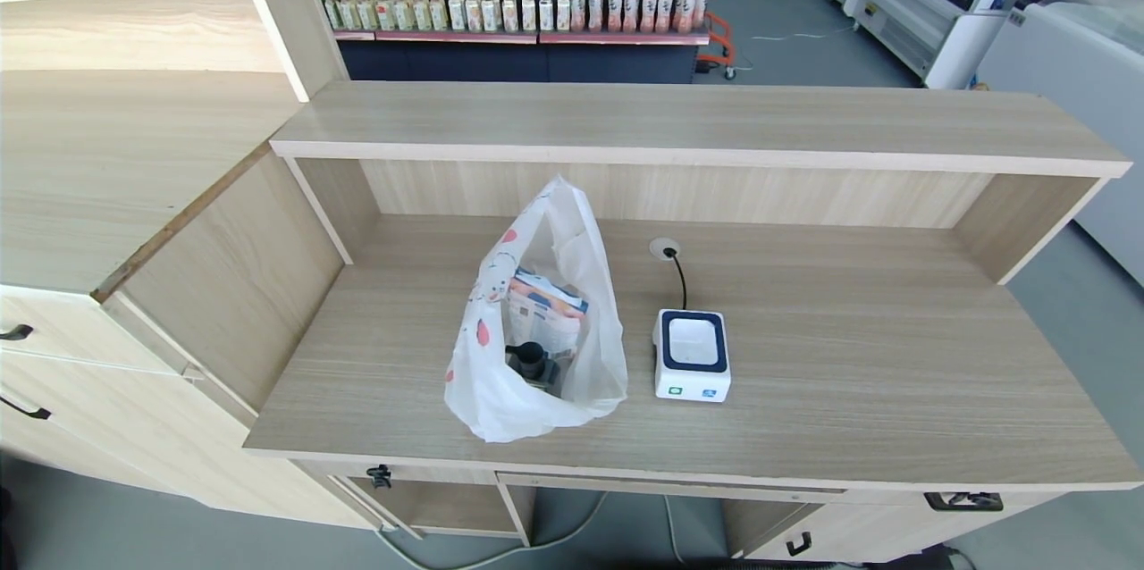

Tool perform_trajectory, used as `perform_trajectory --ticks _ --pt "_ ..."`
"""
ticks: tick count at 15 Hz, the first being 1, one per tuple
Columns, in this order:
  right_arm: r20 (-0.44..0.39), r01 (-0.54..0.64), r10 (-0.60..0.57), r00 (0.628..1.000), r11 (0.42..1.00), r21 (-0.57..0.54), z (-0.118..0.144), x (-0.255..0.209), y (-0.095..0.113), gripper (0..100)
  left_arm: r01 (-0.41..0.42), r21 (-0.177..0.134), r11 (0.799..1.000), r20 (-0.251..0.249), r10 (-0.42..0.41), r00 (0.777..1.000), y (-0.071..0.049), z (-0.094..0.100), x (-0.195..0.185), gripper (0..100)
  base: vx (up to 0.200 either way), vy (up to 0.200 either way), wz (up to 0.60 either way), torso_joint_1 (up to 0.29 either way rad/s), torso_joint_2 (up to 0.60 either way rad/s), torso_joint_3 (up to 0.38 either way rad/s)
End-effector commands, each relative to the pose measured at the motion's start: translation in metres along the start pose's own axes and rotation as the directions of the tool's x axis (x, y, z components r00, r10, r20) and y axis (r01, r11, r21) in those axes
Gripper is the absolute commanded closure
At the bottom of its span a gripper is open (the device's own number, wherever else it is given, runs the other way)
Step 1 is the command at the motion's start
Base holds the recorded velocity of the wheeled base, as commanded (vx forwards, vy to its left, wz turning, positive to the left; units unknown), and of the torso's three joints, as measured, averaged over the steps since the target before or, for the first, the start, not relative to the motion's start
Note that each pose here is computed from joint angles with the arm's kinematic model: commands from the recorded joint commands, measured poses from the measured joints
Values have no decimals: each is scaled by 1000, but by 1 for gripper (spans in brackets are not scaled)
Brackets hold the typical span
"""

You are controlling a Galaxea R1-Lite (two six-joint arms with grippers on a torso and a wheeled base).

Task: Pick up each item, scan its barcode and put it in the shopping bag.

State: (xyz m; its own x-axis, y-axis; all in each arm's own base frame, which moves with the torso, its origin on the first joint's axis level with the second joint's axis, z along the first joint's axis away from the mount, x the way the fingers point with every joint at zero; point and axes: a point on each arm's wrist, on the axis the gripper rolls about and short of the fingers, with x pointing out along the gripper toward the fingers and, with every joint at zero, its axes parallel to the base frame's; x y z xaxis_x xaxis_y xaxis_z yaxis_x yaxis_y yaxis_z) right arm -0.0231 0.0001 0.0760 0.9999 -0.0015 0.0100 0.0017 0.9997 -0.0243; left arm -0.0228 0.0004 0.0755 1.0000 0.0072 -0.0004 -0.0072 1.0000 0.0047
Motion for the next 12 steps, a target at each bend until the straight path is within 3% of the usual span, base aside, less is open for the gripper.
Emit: perform_trajectory --ticks 1,2,7,12 --pt "-4 0 0 1000 1000 0 0 0 0 100 1 1 1000 -3 -1 1000 0 0 0 0 200 -200 0 2 -2 -2" --pt "-4 0 0 1000 1000 0 0 0 0 100 1 0 1000 -4 -1 1000 0 0 0 0 200 -200 0 -7 2 2" --pt "-4 -2 2 1000 1000 0 0 0 0 100 -4 0 1000 0 4 1000 0 0 0 0 0 -200 0 13 6 1" --pt "-4 0 0 1000 1000 0 0 0 0 100 -2 0 1000 0 2 1000 0 0 0 0 0 0 0 0 0 0"
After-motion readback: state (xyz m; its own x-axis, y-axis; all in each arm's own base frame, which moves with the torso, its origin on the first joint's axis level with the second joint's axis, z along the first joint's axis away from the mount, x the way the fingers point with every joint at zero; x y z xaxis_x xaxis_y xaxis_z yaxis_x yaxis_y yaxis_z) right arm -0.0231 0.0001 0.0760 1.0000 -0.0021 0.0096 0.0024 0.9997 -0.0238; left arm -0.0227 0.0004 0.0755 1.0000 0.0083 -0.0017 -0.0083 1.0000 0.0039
